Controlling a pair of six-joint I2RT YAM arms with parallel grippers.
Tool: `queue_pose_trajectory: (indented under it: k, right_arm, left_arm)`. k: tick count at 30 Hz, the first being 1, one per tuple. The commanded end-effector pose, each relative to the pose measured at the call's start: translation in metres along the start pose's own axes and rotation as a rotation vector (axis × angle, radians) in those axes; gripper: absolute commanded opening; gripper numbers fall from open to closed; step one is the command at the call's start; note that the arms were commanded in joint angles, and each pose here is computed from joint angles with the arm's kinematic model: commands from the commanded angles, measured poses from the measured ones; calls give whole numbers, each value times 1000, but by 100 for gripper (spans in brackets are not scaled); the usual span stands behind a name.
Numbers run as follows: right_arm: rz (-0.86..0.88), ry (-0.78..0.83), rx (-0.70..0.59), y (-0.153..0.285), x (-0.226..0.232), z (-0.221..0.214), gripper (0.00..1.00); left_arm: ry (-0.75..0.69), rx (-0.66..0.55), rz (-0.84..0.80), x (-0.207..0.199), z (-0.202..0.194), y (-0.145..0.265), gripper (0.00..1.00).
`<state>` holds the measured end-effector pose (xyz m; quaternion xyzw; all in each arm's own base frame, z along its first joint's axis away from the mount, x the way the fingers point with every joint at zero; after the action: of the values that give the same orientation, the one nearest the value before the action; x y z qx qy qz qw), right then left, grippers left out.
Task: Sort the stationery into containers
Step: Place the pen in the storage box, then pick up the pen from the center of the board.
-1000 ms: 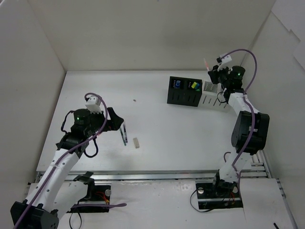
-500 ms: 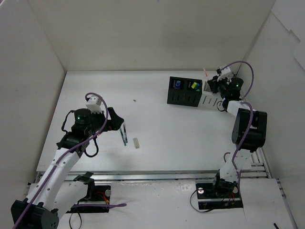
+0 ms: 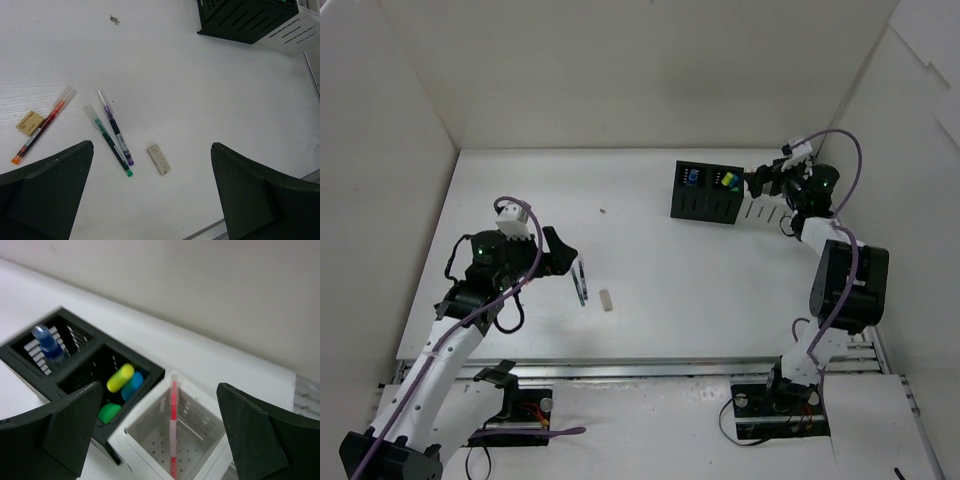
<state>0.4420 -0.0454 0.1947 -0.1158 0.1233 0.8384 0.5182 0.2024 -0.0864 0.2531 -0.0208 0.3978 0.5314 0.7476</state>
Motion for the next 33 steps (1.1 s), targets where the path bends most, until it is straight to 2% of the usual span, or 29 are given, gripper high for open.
queue_pose_trajectory:
  k: [1,5,8,9,10,11,14,15,17,19,22,25,26,27,28,31,33]
  right_arm:
    - [-57,132,-241,21,-16,96,98]
    - [-60,167,-326,42,1,144,98]
    - [-52,175,-312,49,18,176,98]
    - [13,162,-198,43,40,172,98]
    - [-68,190,-151,45,32,192,98]
    - [24,148,-51,37,71,194,98]
    - [17,52,17,37,102,211,98]
    - [21,-24,24,38,112,209,98]
    - [33,-76,49,44,135,201,98]
    - [-10,-109,132,51,150,180,98]
    - [-21,-169,192,68,172,165,98]
    - [-15,-181,235,89,184,153,98]
    - [-25,-190,215,100,185,157,98]
    - [-45,-197,218,105,185,154,98]
    - [-52,-199,219,114,188,148,98]
    - [-130,-208,246,127,187,136,98]
    - [-150,-215,238,135,188,134,98]
  left_arm:
    - [-29,-102,-41,-18,24,14,99]
    - [0,-131,28,-13,23,20,99]
    - [28,-136,98,-8,23,23,99]
    - [42,-116,126,-6,21,23,99]
    - [44,-113,142,-5,21,23,99]
    - [57,-107,180,-1,22,21,99]
    - [60,-73,210,6,28,13,99]
    - [46,-64,213,6,29,9,99]
    - [40,-51,225,12,44,-4,99]
    - [-101,-15,169,11,57,-15,99]
    - [-220,-12,105,2,84,-39,100]
    - [-402,-9,13,-2,108,-70,100]
    - [-499,1,-8,-2,115,-75,99]
    - [-531,7,-4,-4,122,-78,99]
    - [-556,-4,3,-10,139,-85,99]
    - [-556,65,108,1,153,-92,99]
    - [-495,128,131,12,142,-94,99]
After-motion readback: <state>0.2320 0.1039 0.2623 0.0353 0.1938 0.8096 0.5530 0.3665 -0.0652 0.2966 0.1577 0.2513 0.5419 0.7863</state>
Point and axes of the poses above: each gripper's point midway between its finger pads, its own y axis back along the fingers, its own x axis along the line the jaws close on, z = x × y, the point moved 9 cm from there along y, back along the fingers, and after that the axes turned 15 degrees about y, right-handed, at the moved point
